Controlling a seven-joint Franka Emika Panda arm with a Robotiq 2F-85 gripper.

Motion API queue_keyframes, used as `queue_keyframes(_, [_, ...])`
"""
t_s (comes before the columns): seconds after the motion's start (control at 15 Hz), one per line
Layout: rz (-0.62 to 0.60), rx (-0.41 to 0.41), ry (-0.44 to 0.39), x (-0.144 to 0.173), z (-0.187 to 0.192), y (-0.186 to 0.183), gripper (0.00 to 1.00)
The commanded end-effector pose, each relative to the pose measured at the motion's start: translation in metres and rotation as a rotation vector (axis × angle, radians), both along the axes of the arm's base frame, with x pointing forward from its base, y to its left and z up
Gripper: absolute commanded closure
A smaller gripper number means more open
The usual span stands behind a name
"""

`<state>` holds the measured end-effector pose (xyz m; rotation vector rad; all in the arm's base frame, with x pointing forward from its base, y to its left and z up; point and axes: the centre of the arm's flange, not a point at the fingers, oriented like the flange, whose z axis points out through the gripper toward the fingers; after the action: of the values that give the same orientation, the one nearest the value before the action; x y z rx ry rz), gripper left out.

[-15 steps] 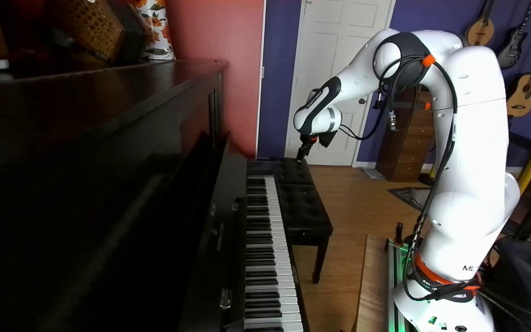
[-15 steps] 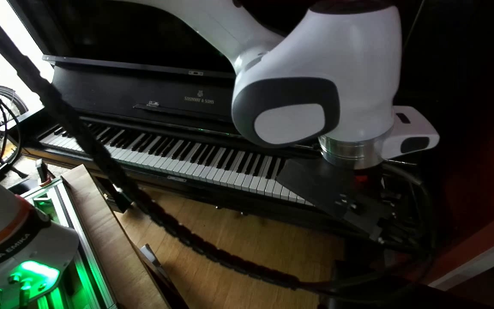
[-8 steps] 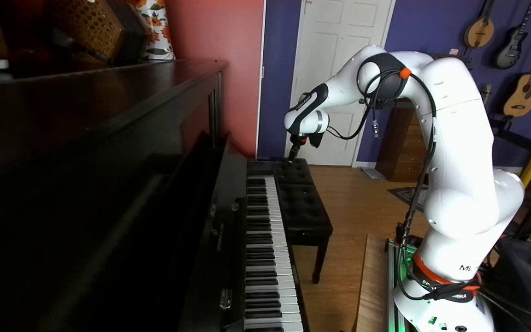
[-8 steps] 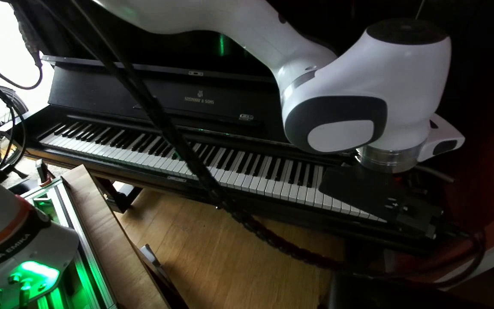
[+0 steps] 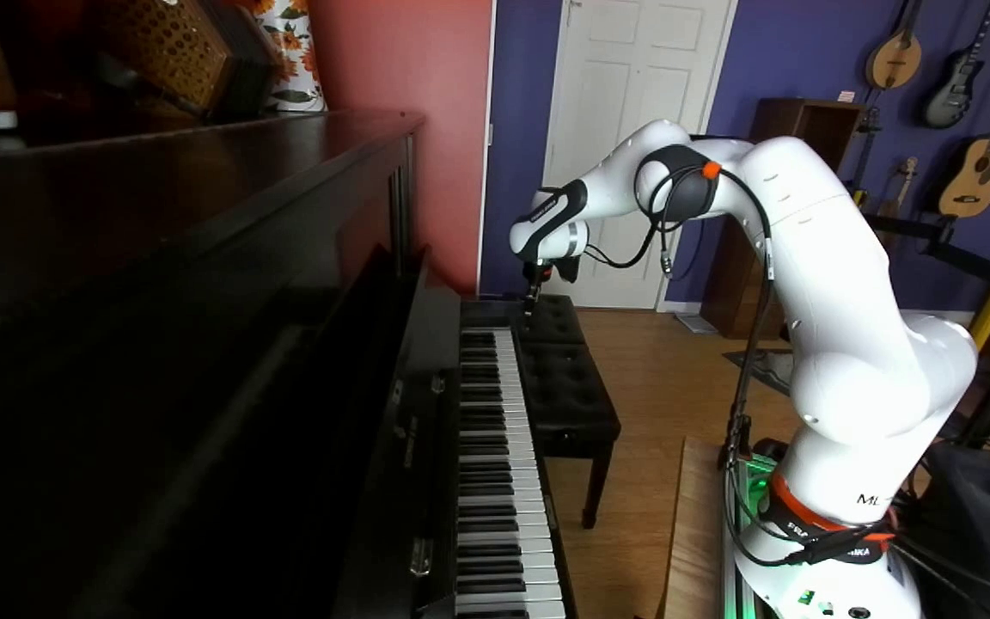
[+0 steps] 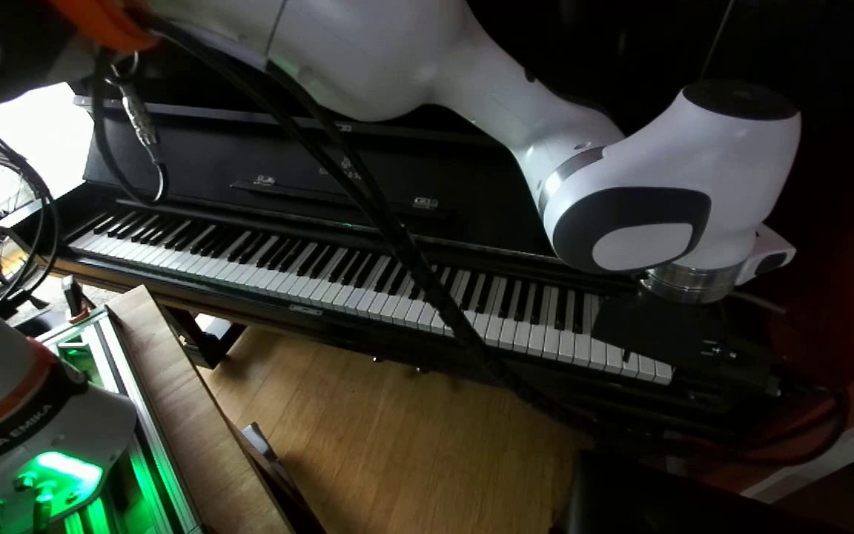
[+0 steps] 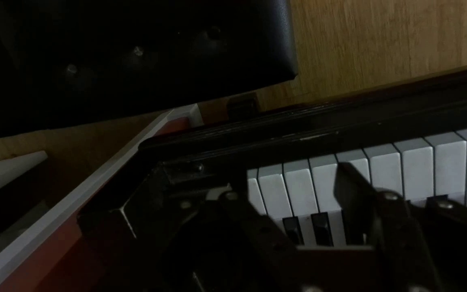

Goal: Press the second last right white key of the piano

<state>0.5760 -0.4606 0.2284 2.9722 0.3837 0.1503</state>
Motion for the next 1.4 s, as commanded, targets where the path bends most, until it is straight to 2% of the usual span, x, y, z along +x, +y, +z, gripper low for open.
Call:
queue_keyframes(0.0, [0.054, -0.026, 0.015, 0.033, -0.023, -0.018, 0.73])
queue_keyframes(0.2, [0.064, -0.056, -0.014, 0.050, -0.034, -0.023, 0.95])
queue_keyframes(0.27, [0.076, -0.056, -0.015, 0.053, -0.037, -0.023, 1.00])
queue_keyframes(0.33, [0.082, -0.069, -0.011, 0.056, -0.040, -0.023, 1.00])
queue_keyframes(0.4, [0.053, -0.048, -0.014, 0.036, -0.027, -0.008, 1.00])
queue_keyframes(1.33, [0.070, -0.032, -0.019, 0.043, -0.038, -0.005, 1.00])
